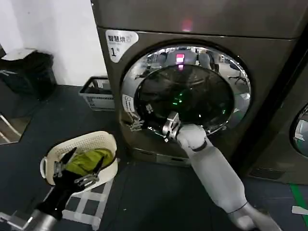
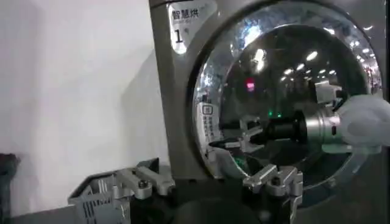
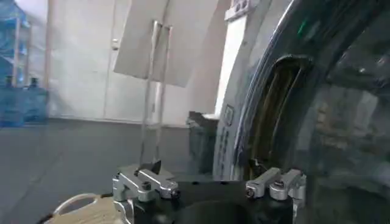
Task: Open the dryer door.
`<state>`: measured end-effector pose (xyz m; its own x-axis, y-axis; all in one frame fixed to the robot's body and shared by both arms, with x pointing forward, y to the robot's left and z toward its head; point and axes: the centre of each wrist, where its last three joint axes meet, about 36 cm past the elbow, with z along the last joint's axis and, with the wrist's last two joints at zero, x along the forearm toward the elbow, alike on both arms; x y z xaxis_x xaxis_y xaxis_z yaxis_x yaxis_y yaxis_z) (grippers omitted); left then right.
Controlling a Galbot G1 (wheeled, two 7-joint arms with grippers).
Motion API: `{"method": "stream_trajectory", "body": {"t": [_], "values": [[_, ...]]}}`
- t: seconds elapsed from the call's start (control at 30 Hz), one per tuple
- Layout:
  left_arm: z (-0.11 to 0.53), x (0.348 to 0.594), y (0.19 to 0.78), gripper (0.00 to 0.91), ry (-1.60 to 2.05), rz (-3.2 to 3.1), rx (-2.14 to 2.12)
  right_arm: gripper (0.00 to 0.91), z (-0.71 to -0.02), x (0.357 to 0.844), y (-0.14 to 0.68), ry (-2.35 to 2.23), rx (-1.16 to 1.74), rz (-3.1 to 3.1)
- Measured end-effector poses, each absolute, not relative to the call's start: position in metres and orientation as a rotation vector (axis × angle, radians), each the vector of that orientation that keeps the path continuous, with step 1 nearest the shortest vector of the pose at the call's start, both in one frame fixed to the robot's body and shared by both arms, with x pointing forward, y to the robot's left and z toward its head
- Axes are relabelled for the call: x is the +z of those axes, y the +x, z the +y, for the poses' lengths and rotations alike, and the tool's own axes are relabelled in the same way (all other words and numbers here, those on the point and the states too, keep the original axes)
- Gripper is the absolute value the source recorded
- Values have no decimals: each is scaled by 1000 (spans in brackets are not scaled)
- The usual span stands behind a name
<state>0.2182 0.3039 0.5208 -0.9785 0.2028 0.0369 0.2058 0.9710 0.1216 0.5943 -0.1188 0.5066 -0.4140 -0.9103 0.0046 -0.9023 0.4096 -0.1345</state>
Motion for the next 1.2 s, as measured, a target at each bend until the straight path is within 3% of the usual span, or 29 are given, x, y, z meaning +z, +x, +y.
{"method": "stream_trajectory", "body": {"t": [0.83,1.2], "values": [[330,517,245,907,-218,-3139,-156,907,-148,501,566,-2046,-109,2263],[360,509,275,907,-380,-3240,-111,907,-166,498,541,-2177,-53,2188]]}}
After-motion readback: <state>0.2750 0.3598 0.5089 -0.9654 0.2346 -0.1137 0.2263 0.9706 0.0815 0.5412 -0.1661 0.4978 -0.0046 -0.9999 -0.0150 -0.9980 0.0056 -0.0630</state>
